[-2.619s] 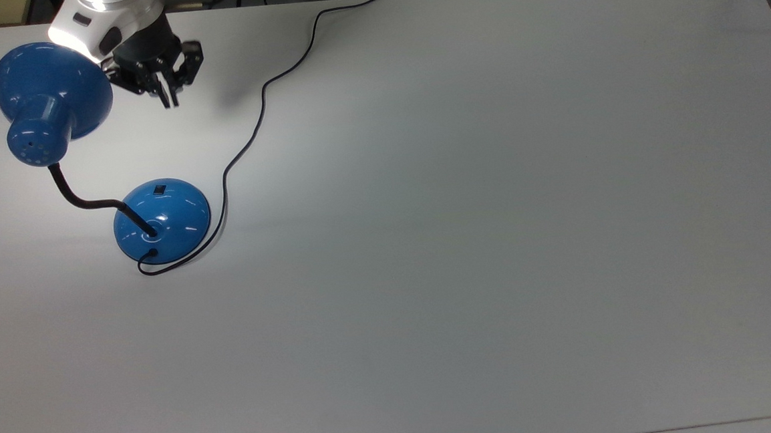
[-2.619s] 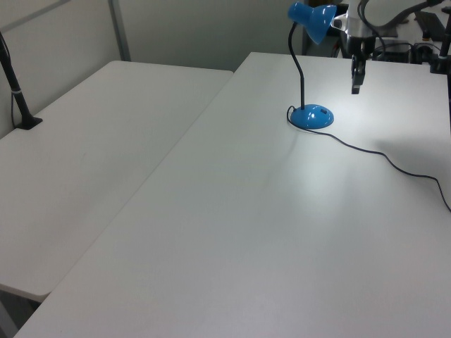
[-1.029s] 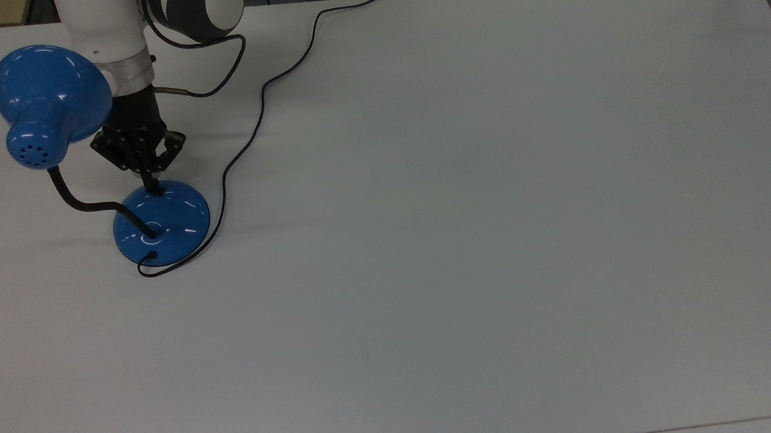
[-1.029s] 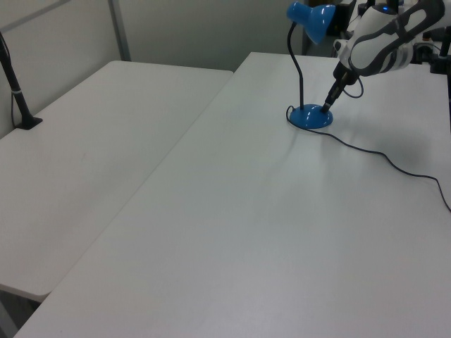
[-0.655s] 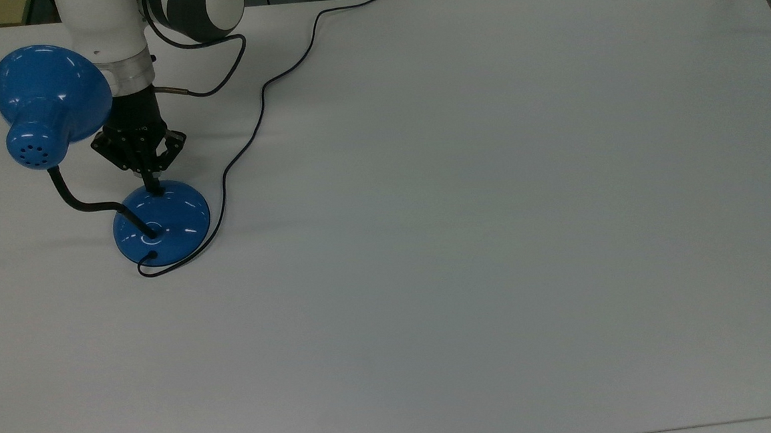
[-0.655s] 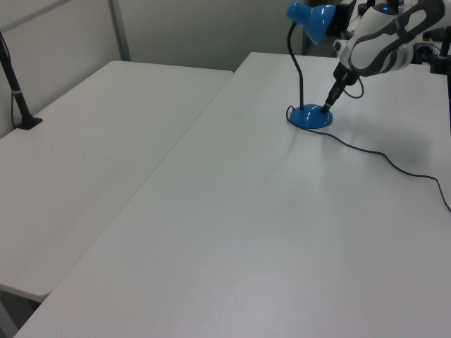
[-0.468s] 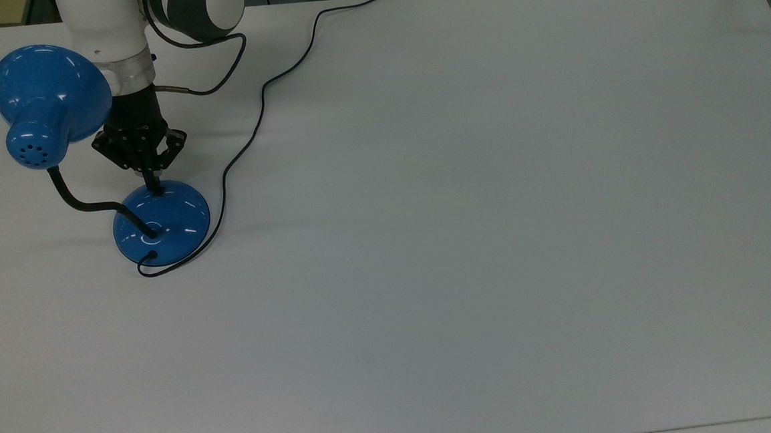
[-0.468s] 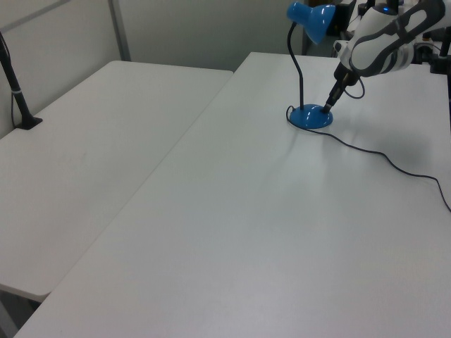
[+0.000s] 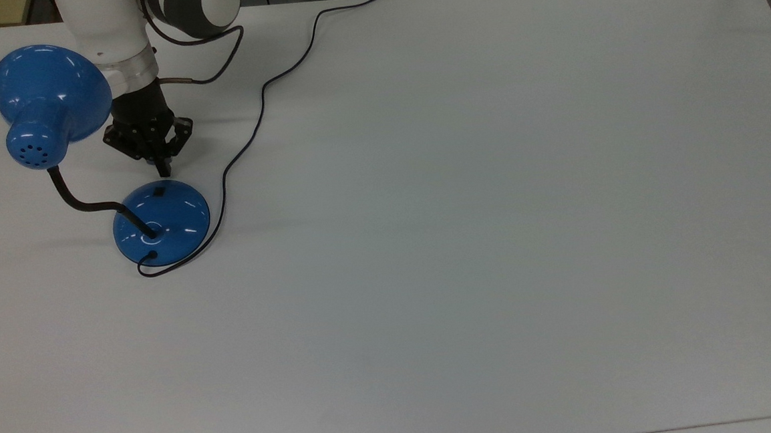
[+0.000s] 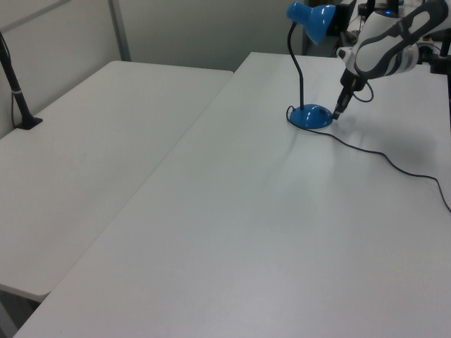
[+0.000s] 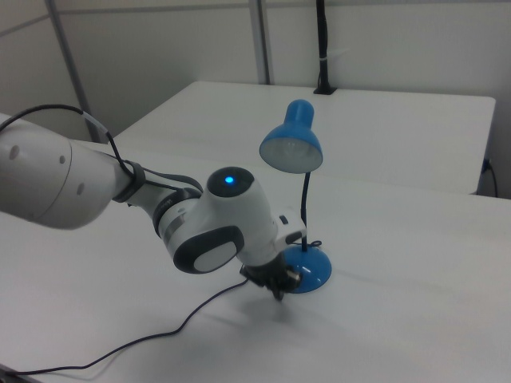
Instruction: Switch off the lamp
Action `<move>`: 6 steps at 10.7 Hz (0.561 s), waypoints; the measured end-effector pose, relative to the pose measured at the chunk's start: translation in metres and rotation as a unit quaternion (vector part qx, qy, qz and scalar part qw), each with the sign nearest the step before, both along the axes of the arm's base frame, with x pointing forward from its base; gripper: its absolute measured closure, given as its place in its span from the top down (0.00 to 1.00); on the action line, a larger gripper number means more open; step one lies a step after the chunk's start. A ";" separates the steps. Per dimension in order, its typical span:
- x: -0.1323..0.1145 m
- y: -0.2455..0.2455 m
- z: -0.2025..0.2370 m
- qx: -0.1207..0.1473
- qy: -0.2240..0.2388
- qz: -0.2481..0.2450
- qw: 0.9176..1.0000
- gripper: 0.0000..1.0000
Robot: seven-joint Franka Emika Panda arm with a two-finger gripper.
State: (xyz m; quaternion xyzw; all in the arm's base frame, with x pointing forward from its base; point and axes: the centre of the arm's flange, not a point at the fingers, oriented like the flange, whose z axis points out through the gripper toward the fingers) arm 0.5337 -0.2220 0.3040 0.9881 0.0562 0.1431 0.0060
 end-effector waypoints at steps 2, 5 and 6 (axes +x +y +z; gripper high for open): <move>-0.017 -0.015 0.012 0.035 0.052 0.027 0.998 0.05; -0.032 -0.038 0.107 0.062 0.144 0.074 0.985 0.34; -0.040 -0.041 0.146 0.069 0.176 0.084 0.978 0.50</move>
